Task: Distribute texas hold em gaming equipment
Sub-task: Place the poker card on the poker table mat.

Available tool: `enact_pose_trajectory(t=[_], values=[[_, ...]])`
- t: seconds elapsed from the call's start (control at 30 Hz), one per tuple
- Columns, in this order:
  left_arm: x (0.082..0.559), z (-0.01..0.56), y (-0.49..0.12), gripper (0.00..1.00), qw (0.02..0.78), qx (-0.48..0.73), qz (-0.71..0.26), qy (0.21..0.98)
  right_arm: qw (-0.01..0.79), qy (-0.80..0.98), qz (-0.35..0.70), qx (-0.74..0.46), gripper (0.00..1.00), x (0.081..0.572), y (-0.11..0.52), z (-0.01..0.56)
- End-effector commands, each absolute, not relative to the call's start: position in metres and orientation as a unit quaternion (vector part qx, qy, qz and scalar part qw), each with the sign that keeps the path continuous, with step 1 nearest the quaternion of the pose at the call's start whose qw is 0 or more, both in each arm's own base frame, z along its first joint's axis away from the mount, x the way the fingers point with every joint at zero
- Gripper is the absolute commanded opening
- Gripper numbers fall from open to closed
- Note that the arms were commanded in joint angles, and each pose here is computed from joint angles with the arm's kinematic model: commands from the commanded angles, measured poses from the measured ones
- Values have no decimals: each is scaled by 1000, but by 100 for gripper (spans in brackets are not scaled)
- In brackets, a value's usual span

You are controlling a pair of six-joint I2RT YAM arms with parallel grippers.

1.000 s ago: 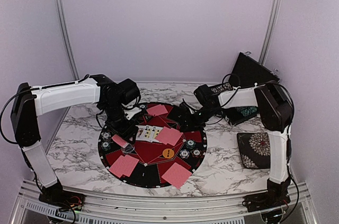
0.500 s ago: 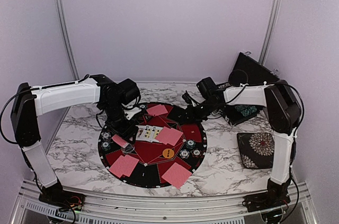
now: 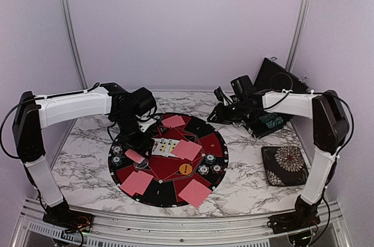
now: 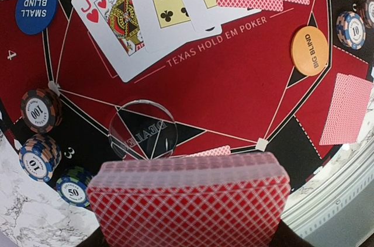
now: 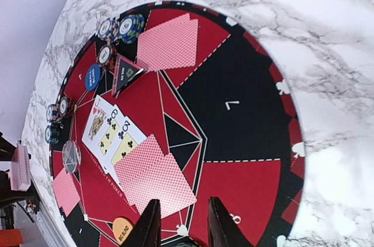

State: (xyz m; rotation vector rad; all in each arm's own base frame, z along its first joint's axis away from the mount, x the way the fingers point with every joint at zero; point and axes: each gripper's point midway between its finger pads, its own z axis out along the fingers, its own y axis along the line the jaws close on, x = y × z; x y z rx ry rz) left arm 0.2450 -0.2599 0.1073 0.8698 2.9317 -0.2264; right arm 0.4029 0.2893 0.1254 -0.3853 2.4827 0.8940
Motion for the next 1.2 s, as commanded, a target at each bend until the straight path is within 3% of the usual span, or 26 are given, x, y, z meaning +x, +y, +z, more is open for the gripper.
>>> enact_pose_trajectory(t=[0.0, 1.17], values=[[249, 109, -273, 45, 47, 266, -81, 959, 289, 895, 319, -121, 27, 416, 275, 156], [243, 61, -338, 45, 43, 226, -52, 972, 329, 881, 314, -130, 28, 408, 255, 183]])
